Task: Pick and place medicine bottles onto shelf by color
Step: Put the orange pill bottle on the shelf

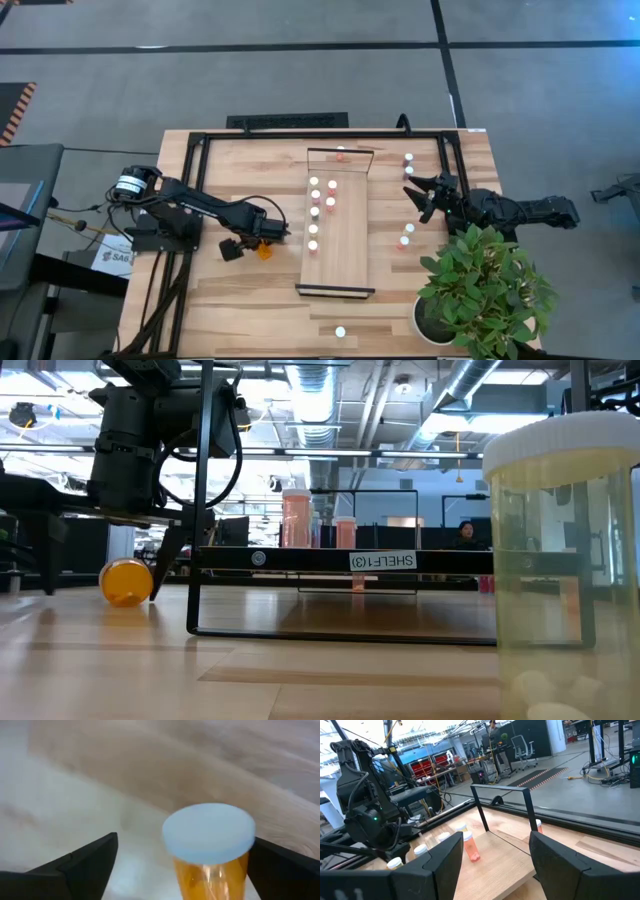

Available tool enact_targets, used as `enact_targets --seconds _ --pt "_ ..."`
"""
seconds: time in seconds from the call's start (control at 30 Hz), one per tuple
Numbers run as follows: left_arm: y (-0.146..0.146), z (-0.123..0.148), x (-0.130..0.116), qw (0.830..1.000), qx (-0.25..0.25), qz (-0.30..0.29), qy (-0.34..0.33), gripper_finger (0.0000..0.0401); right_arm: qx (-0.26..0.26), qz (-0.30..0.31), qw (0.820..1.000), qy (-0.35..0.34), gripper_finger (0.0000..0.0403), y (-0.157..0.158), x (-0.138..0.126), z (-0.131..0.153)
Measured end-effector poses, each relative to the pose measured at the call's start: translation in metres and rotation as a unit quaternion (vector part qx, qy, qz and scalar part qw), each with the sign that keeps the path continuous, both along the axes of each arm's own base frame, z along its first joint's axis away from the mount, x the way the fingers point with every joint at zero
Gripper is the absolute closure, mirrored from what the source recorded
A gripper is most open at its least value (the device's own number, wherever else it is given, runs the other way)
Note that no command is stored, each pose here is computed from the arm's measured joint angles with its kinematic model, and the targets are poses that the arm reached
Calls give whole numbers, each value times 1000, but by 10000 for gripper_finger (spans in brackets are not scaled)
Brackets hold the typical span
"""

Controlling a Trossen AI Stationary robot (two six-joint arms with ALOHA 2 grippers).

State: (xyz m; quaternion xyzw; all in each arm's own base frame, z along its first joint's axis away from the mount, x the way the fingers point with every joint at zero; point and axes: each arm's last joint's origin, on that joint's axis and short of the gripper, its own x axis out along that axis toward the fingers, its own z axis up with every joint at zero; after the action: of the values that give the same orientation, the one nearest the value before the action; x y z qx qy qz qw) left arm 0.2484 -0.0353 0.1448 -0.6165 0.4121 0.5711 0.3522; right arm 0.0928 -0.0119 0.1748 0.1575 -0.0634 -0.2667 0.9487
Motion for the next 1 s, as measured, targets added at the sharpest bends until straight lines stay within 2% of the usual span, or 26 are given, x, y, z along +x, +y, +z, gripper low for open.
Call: enact_targets --seconds 0.1,0.3,0.5,0.8,1.0 --pt "0 0 0 998 2 55 4 4 0 0 1000 0 152 0 0 0" --pt "2 0 0 994 25 105 5 16 0 0 1000 0 152 0 0 0" --pt "0 0 2 994 8 105 -2 49 0 0 1000 0 152 0 0 0" --pt "0 1 3 995 11 101 -9 137 0 0 1000 0 152 0 0 0" --pt "0 1 4 997 15 78 -14 184 0 0 1000 0 152 0 0 0"
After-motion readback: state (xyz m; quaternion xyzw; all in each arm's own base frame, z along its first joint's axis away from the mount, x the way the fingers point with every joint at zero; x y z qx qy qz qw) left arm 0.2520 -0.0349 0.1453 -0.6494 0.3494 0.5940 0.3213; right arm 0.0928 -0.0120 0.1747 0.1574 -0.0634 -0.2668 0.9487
